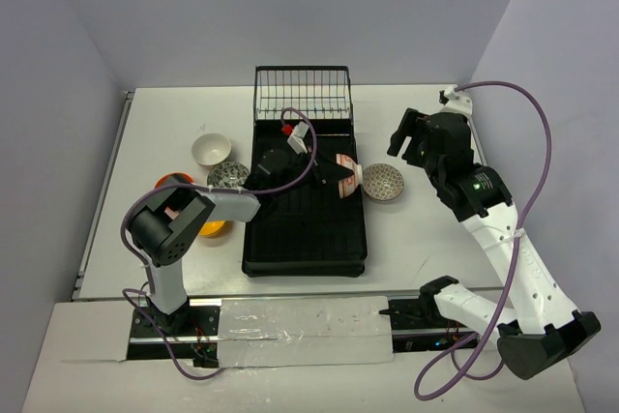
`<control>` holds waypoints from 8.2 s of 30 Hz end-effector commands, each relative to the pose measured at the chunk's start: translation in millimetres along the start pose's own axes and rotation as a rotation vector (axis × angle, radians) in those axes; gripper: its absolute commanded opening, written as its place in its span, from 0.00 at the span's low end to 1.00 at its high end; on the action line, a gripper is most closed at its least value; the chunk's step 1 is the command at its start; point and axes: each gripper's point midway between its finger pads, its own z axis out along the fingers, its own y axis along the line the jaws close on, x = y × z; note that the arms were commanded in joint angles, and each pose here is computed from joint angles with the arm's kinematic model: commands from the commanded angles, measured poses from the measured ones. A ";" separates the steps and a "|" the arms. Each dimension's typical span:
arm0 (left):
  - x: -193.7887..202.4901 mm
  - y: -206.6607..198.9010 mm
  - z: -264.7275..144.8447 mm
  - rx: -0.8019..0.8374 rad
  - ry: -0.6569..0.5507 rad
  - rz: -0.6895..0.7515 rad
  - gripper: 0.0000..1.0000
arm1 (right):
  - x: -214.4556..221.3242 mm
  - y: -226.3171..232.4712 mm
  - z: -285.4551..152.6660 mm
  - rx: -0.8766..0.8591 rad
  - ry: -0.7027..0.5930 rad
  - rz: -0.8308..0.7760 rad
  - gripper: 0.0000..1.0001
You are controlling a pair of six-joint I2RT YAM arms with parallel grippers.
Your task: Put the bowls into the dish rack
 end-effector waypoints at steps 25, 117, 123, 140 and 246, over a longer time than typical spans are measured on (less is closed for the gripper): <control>16.9 -0.6 -22.0 0.052 0.035 0.021 0.00 | -16.1 7.2 -9.7 -0.050 -0.085 0.017 0.83; 21.5 50.9 -29.5 -0.142 0.078 0.167 0.57 | -12.8 15.7 -13.9 -0.108 -0.098 -0.008 0.85; 17.7 34.0 -24.6 -0.100 0.092 0.179 0.60 | -14.8 14.3 -15.0 -0.102 -0.108 -0.007 0.85; 6.6 0.2 -26.6 -0.121 0.113 0.267 0.66 | -19.5 11.4 -20.0 -0.095 -0.126 -0.005 0.86; -113.1 -36.3 -174.0 -0.783 -0.105 0.905 0.79 | 61.2 -74.3 91.1 0.278 0.202 0.179 0.00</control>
